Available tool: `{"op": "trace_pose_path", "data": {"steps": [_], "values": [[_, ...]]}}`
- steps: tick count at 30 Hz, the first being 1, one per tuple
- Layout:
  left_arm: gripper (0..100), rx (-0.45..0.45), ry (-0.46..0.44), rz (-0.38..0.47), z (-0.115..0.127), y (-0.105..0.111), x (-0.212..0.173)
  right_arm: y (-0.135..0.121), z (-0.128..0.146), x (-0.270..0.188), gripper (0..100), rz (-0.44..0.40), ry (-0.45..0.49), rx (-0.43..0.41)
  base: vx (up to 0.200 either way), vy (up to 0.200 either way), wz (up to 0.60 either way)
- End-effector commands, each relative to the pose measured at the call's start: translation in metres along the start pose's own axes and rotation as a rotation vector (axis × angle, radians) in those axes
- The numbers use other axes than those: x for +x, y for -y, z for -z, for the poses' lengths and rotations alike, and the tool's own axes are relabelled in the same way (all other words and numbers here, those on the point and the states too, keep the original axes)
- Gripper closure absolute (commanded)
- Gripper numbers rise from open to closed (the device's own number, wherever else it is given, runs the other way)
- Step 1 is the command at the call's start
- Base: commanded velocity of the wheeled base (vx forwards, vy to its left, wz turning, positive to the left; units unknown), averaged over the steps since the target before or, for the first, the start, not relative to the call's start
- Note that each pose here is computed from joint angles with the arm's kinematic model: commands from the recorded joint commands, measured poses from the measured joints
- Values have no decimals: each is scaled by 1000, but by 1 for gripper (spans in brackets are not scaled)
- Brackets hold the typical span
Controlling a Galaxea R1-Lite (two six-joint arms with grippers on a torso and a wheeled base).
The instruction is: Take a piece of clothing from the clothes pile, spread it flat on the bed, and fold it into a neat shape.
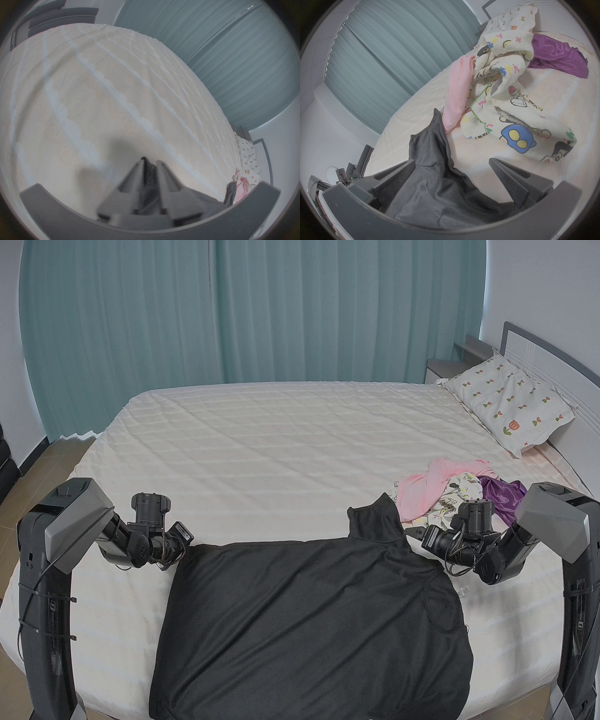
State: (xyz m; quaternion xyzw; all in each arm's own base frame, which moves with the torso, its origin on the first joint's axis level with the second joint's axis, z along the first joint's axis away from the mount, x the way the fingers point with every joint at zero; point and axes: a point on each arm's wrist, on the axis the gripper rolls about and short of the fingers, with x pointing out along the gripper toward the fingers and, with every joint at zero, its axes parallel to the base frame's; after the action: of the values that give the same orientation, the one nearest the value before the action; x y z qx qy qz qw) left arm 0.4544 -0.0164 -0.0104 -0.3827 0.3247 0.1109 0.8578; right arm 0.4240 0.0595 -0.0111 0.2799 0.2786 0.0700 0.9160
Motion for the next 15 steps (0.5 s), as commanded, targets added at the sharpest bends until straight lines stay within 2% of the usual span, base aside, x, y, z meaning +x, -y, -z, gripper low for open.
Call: {"op": "trace_pose_path", "data": {"steps": [1, 8, 15], "values": [[100, -4, 10, -9, -2, -4, 6, 1, -1, -3, 0, 4, 0, 2, 0, 0, 0], [100, -31, 126, -28, -30, -4, 4, 4, -2, -7, 0, -3, 25, 2, 0, 0, 0], [100, -35, 143, -28, -35, -5, 5, 5, -2, -7, 0, -2, 28, 5, 0, 0, 0]]}}
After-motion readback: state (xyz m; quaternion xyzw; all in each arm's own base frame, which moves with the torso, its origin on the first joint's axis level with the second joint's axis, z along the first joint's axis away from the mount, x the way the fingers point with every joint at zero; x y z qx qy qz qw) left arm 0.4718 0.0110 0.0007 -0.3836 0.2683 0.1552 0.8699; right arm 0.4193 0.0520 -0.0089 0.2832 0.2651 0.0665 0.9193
